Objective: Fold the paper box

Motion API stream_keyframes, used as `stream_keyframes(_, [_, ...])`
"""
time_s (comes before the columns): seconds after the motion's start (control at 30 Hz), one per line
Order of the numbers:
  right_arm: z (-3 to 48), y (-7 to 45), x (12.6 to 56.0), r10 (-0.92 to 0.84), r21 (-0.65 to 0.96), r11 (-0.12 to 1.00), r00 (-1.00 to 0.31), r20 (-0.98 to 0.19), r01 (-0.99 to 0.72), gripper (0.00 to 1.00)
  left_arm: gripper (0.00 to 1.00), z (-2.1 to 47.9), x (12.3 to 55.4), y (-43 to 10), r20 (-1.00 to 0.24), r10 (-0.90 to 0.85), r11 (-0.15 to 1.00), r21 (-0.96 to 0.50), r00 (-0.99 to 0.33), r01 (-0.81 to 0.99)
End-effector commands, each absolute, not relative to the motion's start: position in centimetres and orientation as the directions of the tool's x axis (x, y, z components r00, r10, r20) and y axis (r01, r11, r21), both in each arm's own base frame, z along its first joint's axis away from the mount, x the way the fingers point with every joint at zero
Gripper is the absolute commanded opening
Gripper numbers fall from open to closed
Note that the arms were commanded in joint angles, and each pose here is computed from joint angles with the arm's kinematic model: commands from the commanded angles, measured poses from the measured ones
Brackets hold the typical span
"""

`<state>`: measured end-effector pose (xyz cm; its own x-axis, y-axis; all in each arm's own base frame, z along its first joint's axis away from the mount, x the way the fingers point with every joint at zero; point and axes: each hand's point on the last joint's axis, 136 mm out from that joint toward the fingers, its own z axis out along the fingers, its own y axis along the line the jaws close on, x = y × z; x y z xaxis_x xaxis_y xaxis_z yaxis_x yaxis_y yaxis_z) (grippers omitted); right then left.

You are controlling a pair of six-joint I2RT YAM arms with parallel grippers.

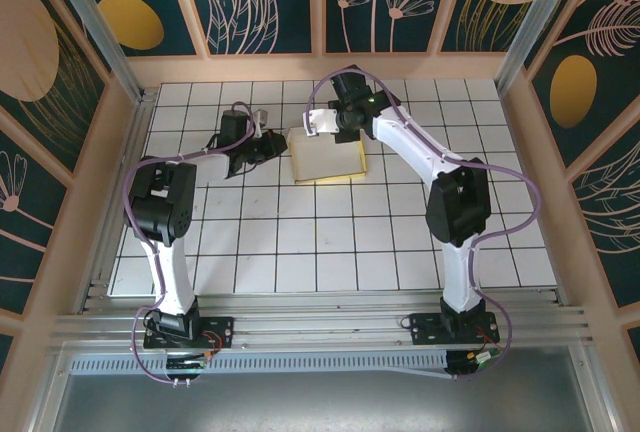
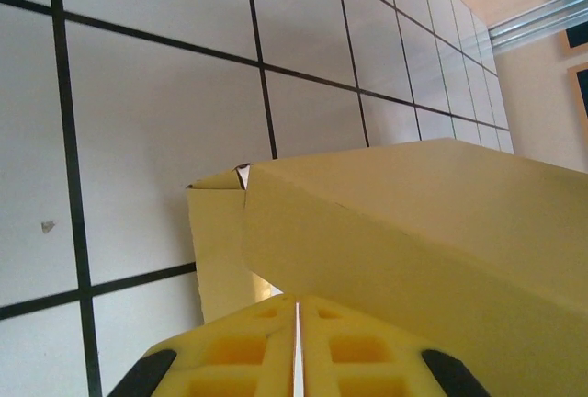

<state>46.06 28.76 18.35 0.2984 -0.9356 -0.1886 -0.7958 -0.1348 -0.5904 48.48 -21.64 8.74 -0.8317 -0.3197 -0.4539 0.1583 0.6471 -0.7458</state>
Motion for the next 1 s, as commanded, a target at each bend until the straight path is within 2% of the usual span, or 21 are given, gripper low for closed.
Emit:
stream_keyframes(0.0, [18.7, 29.4, 46.1, -0.924, -0.563, -0.145, 0.315, -0.218, -0.814, 0.00, 0.10, 10.4, 49.7, -22.3, -0.512, -0.285, 0.650, -0.724, -0.810, 0.229])
stream_keyframes(0.23, [19.5, 30.2, 45.0, -0.908, -0.474, -0.182, 0.333, -0.256, -0.862, 0.00, 0.10, 12.2, 50.3, -23.1, -0.543, -0.267, 0.623, -0.728, -0.797, 0.287])
stream_keyframes(0.4, [18.6, 30.3, 44.7, -0.914, -0.430, -0.161, 0.299, -0.274, -0.888, 0.00, 0.10, 13.3, 50.5, -23.3, -0.554, -0.266, 0.607, -0.732, -0.789, 0.309])
stream_keyframes(0.63, [18.5, 30.3, 44.7, -0.915, -0.428, -0.150, 0.290, -0.282, -0.891, 0.00, 0.10, 10.7, 50.8, -23.1, -0.498, -0.274, 0.629, -0.740, -0.823, 0.238])
stream_keyframes(0.97, [16.5, 29.6, 45.6, -0.938, -0.437, -0.125, 0.249, -0.240, -0.891, 0.00, 0.10, 9.2, 50.6, -22.5, -0.495, -0.272, 0.661, -0.719, -0.825, 0.213])
